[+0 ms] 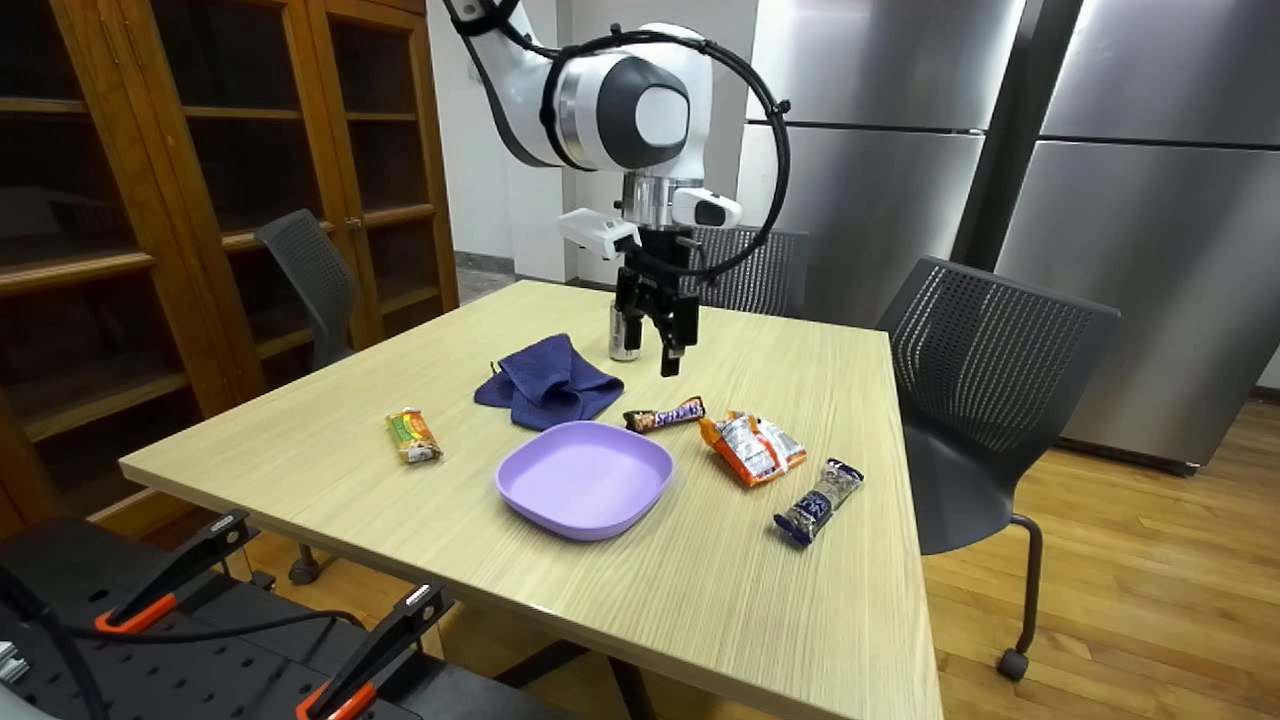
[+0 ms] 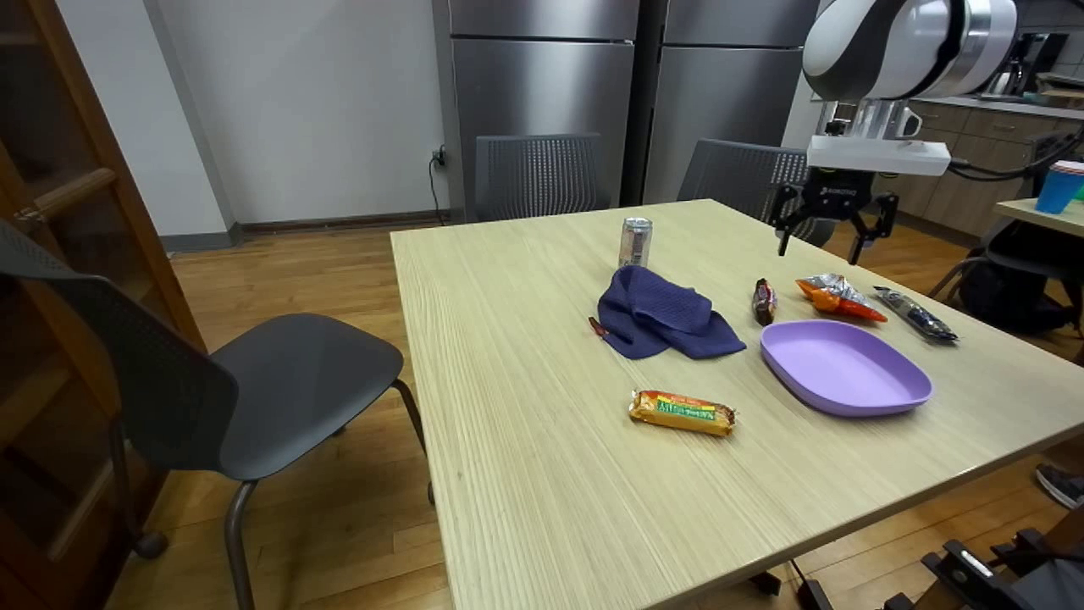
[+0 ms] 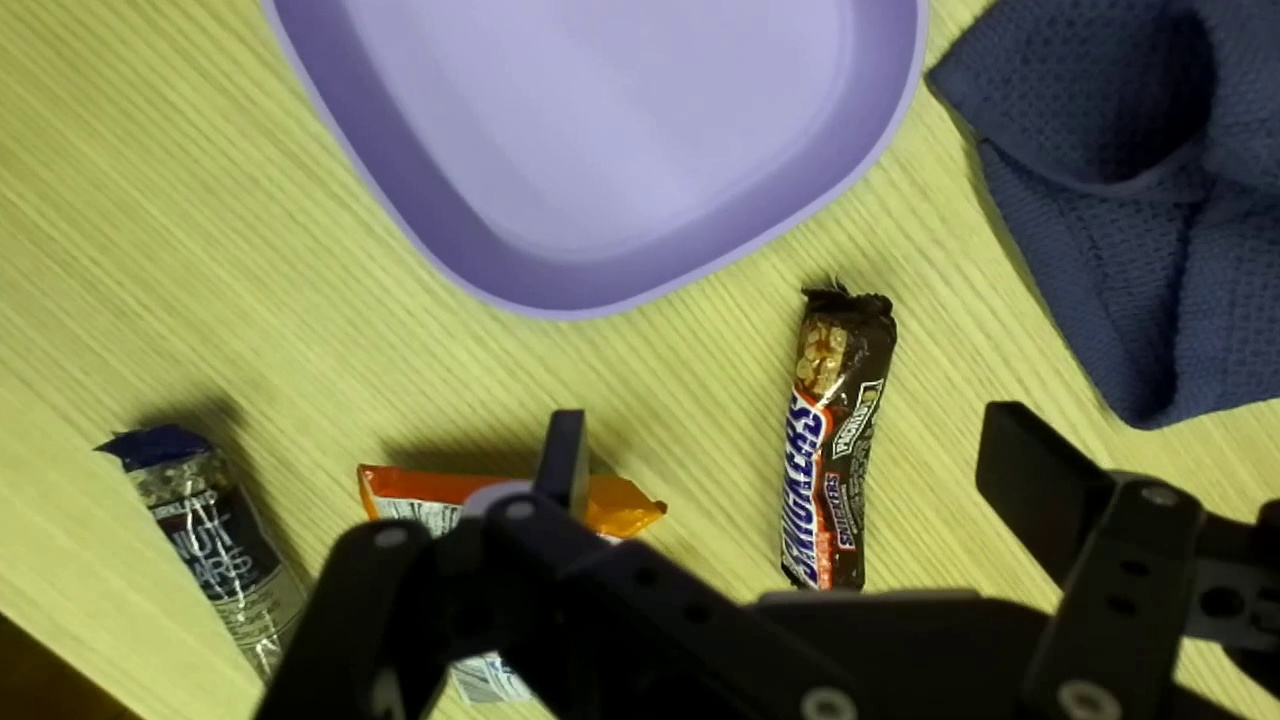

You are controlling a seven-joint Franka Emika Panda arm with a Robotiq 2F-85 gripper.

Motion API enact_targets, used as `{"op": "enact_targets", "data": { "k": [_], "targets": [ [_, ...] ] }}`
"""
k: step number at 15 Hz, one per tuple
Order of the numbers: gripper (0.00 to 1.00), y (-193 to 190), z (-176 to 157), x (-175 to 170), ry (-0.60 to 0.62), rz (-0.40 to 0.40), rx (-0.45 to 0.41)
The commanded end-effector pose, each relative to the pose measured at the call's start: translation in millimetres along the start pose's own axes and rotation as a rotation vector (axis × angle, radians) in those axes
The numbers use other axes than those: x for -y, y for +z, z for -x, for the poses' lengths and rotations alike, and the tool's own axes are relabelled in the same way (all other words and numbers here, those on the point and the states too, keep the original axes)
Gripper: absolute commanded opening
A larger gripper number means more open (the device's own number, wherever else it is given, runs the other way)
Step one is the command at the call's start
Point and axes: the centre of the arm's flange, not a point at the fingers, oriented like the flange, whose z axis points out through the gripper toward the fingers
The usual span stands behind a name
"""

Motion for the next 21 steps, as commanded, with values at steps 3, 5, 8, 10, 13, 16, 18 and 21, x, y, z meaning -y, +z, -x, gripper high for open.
{"op": "enact_targets", "data": {
  "k": [3, 5, 8, 10, 13, 16, 18, 21],
  "targets": [
    [1.00, 6, -17, 7, 0.066, -0.020, -0.008],
    [1.00, 13, -22, 11, 0.091, -0.018, -0.008],
    [1.00, 25, -33, 16, 0.122, -0.019, 0.000],
    [1.00, 34, -38, 20, 0.135, -0.018, 0.010],
    [1.00, 51, -45, 23, 0.148, -0.019, 0.025],
    [1.00, 65, -51, 27, 0.163, -0.031, 0.038],
    [1.00, 74, -55, 29, 0.173, -0.034, 0.047],
    [1.00, 84, -61, 32, 0.200, -0.045, 0.046]
  ]
}}
